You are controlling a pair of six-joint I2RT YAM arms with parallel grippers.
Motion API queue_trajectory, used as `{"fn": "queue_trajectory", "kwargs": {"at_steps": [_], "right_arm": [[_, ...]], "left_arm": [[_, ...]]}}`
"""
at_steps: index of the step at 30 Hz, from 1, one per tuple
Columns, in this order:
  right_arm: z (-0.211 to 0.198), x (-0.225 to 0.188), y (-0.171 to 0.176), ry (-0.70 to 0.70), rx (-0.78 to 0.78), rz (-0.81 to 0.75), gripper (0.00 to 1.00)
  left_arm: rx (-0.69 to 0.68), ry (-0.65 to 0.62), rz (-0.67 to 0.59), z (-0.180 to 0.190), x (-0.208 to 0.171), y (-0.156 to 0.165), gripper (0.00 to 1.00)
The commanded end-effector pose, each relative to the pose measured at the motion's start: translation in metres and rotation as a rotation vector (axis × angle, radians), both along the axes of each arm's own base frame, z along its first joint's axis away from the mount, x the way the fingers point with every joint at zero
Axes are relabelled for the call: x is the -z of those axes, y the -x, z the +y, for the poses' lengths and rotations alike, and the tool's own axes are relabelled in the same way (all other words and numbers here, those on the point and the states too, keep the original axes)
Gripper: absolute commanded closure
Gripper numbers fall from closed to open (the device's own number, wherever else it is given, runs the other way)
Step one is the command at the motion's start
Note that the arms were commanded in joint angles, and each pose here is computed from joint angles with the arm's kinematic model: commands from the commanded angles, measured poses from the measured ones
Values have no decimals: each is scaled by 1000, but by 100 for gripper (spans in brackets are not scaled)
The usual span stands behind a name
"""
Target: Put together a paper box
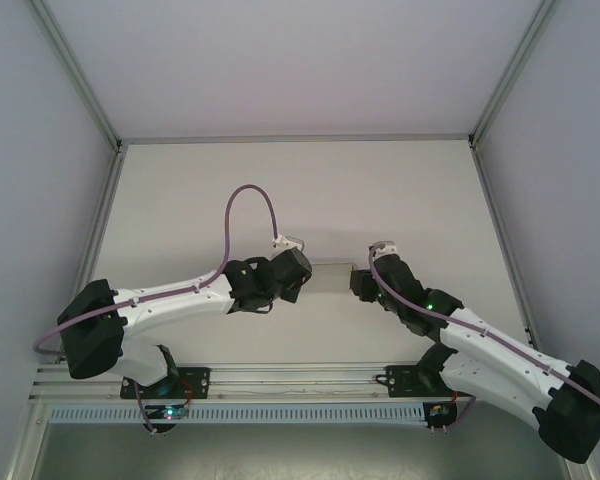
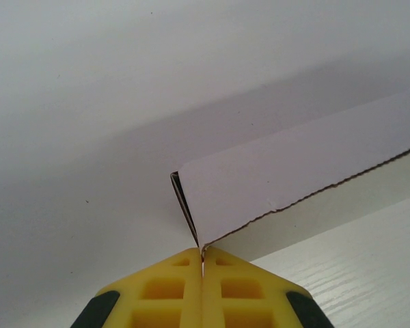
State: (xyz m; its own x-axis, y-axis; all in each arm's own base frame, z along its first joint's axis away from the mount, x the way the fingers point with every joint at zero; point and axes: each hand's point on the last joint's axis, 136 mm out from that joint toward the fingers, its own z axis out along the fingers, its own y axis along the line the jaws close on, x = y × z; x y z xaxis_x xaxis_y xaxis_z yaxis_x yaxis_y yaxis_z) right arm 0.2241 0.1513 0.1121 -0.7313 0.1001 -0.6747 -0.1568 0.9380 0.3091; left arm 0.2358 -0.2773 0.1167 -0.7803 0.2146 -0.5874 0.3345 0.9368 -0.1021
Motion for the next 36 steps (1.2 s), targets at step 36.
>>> {"fn": "queue_trajectory", "kwargs": {"at_steps": [36], "right_arm": [[2, 57, 19, -87, 18, 149, 71]], "left_arm": [[28, -12, 59, -4, 5, 6, 88]]}}
